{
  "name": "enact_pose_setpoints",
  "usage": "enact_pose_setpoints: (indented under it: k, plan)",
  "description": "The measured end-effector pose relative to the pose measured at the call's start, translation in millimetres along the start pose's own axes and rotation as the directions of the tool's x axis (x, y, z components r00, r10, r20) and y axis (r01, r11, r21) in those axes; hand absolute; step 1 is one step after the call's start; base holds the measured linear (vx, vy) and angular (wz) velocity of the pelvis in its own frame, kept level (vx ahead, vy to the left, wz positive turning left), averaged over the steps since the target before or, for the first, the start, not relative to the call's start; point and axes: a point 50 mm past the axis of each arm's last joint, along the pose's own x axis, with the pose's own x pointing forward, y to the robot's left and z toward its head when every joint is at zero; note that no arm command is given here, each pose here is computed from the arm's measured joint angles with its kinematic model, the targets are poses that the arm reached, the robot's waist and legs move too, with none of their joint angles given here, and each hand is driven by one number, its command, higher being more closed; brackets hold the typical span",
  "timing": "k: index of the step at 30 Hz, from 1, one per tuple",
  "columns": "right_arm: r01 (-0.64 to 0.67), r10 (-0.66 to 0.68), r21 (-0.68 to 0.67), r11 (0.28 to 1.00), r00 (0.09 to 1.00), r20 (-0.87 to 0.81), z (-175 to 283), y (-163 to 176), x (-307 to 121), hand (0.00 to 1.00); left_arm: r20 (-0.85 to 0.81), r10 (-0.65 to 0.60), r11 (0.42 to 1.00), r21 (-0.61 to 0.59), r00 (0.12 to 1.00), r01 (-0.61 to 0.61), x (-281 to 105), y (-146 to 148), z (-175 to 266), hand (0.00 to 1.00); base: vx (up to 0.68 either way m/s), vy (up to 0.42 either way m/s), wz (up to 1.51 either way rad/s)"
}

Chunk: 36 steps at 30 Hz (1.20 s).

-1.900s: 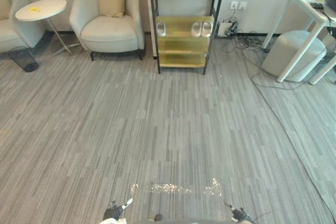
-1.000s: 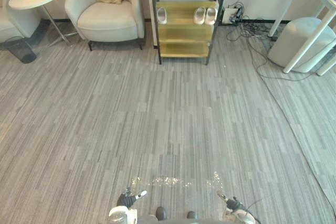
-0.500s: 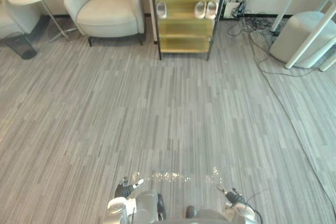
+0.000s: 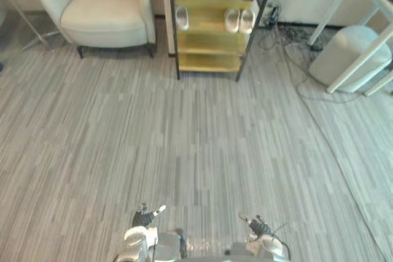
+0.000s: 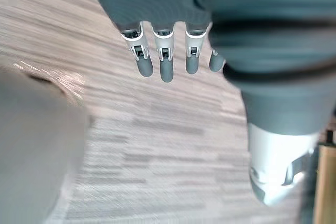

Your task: Organize the slippers on the shoe rack

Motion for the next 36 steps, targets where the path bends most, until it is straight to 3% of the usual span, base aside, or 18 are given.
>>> enact_pose_setpoints:
  k: [12,19,25,29,36]
  plan:
    - [0.038,-0.038,-0.028,0.999,0.999,0.033,20.1,-14.8,9.5,0.0,-0.101,-0.009,0.998,-0.069,0.995,0.001,-5.8,-11.9,-25.3,0.0,0.49,-0.164,0.31]
    - [-0.001,0.001,-0.025,1.0,1.0,-0.005,9.6,1.9,6.9,0.0,-0.023,0.009,0.992,-0.127,1.0,-0.012,-2.4,-8.3,-5.7,0.0,0.44,-0.106,-0.17]
    - [-0.002,0.001,-0.029,1.0,1.0,-0.03,2.2,3.1,4.9,0.0,-0.005,0.018,0.987,-0.162,1.0,-0.018,-2.9,-6.2,-2.8,0.0,0.42,0.185,-0.54]
    - [-0.019,0.017,-0.029,0.999,0.998,-0.065,-7.5,9.1,2.3,0.0,-0.014,0.061,0.986,-0.154,0.998,-0.063,-2.8,11.1,-6.0,0.0,0.54,0.24,-0.31]
    - [-0.009,0.008,-0.026,1.0,0.998,-0.055,-8.1,3.1,1.2,0.0,-0.029,0.021,0.998,-0.066,0.999,-0.023,-2.0,8.9,-8.3,0.0,0.39,0.102,0.07]
